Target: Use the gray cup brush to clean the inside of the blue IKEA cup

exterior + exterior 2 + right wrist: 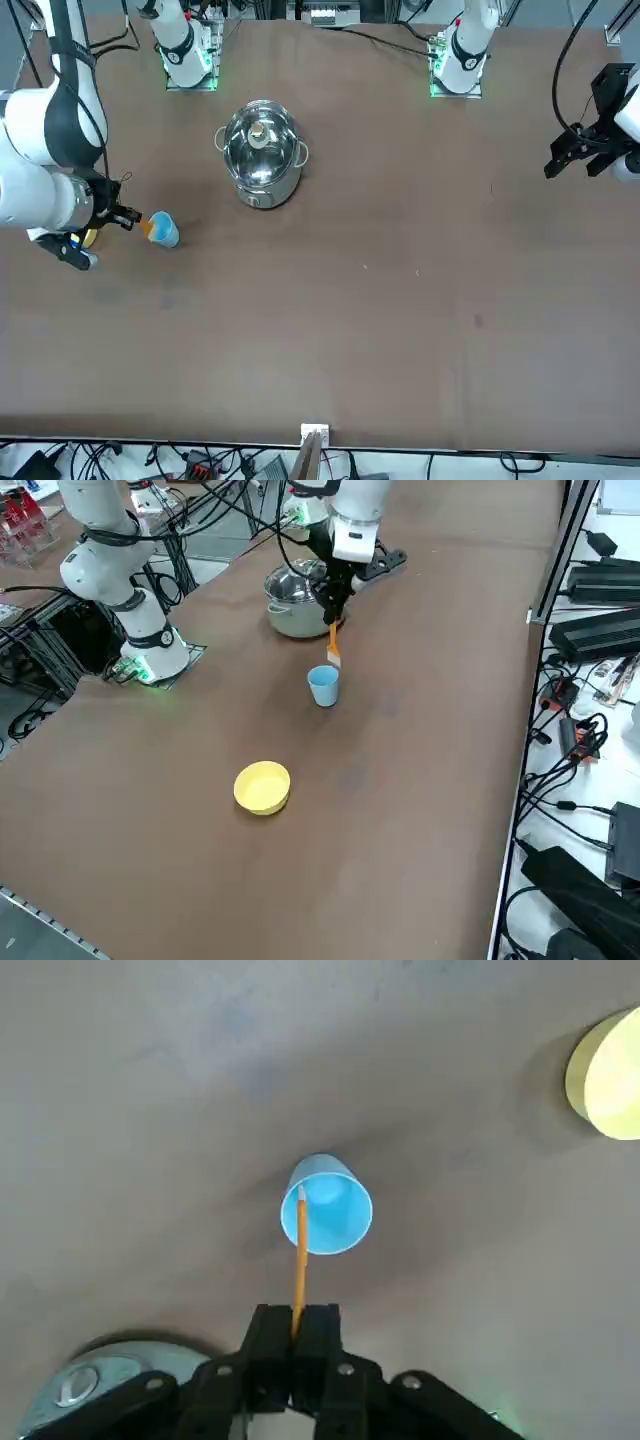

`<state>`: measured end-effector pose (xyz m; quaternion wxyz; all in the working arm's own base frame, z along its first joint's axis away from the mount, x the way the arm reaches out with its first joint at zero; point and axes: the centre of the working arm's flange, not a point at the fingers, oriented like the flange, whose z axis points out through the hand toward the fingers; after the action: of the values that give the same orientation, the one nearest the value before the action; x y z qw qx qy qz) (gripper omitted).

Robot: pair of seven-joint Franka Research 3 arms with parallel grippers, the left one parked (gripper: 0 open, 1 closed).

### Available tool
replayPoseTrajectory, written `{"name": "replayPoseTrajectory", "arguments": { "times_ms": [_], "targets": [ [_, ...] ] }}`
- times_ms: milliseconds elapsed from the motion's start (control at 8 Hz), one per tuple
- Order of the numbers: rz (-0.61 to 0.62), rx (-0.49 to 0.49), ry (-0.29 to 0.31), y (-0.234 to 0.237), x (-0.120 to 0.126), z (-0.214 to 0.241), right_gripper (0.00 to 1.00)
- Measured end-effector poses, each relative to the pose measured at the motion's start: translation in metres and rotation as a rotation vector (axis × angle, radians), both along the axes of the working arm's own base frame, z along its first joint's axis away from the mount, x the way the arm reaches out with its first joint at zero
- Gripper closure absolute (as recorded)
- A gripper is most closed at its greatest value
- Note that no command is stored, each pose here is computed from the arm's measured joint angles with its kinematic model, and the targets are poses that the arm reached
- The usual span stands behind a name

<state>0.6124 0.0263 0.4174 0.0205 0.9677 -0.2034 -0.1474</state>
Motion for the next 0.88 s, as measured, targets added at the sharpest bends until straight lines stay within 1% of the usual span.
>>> {"name": "replayPoseTrajectory", "arguments": {
  "times_ms": [500, 875],
  "targets": [
    [-0.007, -0.004, 0.057, -0.004, -0.010, -0.033, 0.97],
    [-0.016, -0.016, 0.063, -0.012, -0.013, -0.052, 0.97]
  ]
}}
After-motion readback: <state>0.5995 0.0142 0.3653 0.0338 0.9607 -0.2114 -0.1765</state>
